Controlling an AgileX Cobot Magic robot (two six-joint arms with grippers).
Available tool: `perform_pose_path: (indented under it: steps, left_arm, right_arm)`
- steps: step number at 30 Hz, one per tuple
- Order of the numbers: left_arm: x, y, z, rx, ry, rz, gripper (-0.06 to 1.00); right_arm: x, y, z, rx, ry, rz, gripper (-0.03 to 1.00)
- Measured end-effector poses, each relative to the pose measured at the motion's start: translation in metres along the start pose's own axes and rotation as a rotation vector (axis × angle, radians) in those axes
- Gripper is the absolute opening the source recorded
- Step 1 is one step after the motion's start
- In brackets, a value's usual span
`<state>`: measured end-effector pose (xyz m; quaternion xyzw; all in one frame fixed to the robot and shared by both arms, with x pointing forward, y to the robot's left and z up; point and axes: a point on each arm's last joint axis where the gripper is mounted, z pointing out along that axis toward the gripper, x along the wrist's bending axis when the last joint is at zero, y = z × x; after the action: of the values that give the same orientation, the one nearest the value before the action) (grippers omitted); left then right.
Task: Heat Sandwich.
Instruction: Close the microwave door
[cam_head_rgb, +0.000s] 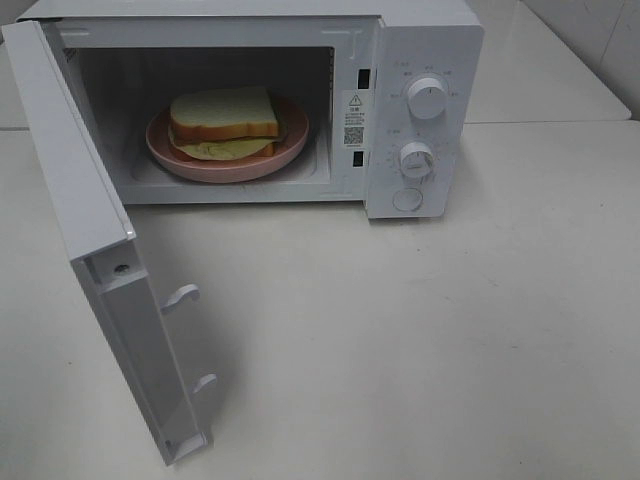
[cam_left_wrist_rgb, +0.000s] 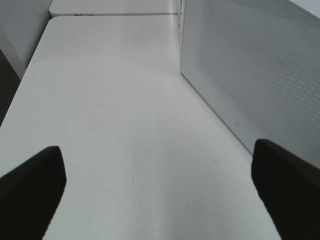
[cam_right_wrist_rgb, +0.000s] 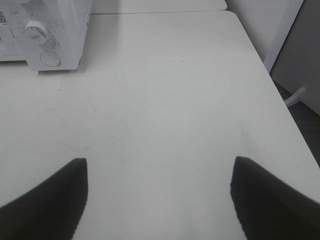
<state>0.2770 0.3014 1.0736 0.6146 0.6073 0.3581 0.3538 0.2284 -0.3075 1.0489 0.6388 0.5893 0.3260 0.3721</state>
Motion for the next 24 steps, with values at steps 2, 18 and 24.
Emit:
perform_pose_path:
  steps: [2, 18, 24]
  left_arm:
    - [0.000, 0.001, 0.002, 0.008, 0.000, 0.000, 0.90]
    - [0.002, 0.028, 0.042, -0.004, 0.019, 0.025, 0.03]
    - [0.002, 0.039, 0.057, -0.040, 0.021, 0.033, 0.00]
  right_arm:
    - [0.000, 0.000, 0.000, 0.000, 0.000, 0.000, 0.76]
    - [0.000, 0.000, 0.000, 0.000, 0.000, 0.000, 0.76]
    - [0.000, 0.000, 0.000, 0.000, 0.000, 0.000, 0.76]
